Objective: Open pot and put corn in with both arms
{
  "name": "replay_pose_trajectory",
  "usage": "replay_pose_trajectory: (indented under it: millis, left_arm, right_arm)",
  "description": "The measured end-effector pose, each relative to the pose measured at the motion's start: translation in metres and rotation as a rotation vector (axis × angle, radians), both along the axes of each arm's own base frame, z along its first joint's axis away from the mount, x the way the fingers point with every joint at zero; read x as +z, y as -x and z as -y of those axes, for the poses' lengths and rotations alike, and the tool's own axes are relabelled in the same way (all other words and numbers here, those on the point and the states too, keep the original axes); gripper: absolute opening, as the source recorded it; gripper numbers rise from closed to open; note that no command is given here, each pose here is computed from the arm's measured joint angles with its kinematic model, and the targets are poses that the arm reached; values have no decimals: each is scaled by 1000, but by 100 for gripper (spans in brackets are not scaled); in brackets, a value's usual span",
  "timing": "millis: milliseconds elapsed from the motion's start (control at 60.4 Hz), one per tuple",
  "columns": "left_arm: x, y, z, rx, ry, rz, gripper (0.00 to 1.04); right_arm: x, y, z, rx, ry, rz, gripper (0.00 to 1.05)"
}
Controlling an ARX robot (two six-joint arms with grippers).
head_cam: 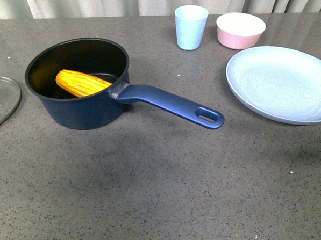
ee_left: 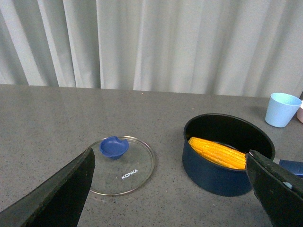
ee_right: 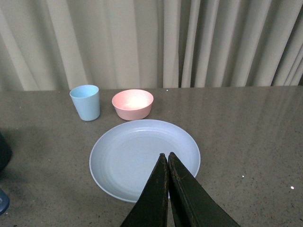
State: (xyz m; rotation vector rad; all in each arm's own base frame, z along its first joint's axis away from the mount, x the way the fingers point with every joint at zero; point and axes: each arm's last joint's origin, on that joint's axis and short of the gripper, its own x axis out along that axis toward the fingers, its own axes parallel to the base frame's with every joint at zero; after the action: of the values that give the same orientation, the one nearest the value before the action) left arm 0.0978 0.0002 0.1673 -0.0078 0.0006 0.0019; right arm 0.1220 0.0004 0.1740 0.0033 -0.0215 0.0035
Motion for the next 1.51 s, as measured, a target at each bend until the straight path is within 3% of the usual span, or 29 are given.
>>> replay_pose_trajectory:
  millis: [1043, 1159, 1507]
  left_arm:
    - [0, 0, 0, 0, 0, 0, 96]
    - [0, 0, 0, 0, 0, 0, 96]
    - [0, 0, 0, 0, 0, 0, 96]
  right_arm:
    - [-3, 25, 0, 0, 0, -4, 2]
    - [-3, 25, 0, 0, 0, -3, 26]
    - [-3, 25, 0, 0, 0, -3, 84]
